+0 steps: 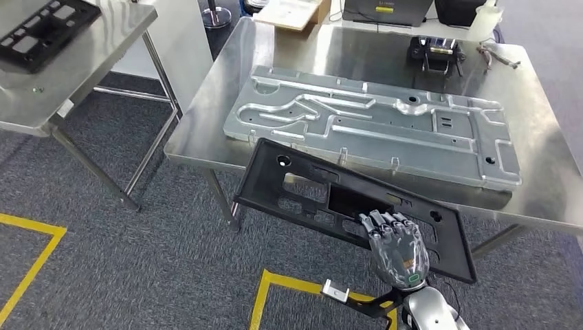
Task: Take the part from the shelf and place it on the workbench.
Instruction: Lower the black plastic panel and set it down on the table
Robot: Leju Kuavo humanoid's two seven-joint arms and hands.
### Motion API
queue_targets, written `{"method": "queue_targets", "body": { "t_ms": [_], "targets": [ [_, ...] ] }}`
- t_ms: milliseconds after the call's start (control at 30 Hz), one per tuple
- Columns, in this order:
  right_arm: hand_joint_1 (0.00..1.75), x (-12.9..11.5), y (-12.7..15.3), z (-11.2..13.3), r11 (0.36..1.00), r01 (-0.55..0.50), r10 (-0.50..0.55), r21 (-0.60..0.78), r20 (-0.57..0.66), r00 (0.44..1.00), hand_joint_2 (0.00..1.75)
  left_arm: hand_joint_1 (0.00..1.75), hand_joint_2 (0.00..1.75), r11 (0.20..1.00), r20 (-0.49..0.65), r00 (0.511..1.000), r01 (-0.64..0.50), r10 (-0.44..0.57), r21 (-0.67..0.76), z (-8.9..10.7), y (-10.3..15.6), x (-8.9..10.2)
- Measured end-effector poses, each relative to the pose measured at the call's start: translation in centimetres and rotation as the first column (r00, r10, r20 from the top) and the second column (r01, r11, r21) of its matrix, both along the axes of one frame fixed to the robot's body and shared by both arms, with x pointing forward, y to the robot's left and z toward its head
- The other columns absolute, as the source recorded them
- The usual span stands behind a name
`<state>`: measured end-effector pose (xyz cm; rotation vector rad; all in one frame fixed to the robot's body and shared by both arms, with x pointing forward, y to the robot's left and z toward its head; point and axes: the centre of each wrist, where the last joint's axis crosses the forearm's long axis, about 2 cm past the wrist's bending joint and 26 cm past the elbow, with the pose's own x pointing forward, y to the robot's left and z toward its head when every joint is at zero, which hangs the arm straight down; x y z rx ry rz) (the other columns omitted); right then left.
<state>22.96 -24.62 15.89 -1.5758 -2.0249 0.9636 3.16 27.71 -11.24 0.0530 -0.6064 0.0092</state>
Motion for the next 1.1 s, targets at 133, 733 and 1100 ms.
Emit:
{"method": "queue_targets", "body": {
  "t_ms": [133,733,1100],
  "targets": [
    [1.75,0.0,-0.4,0.8,1.000,-0.019,0.020,-0.021,0.047,0.999,1.75,0.00,0.00,1.000,-0.004,1.000,-0.004,0.004,-0.002,0.0,-0.1,-0.2],
    [1.75,0.7,-0.9,3.2,0.999,-0.013,0.017,-0.029,0.126,0.992,1.75,0.00,0.00,1.000,-0.005,1.000,-0.015,0.015,-0.003,0.0,-0.1,-0.6],
    [1.75,1.2,-1.3,3.1,0.993,0.099,-0.103,0.057,0.057,0.993,1.75,0.00,0.00,1.000,0.012,1.000,-0.025,0.025,-0.007,0.0,-0.1,-0.1]
  ]
}}
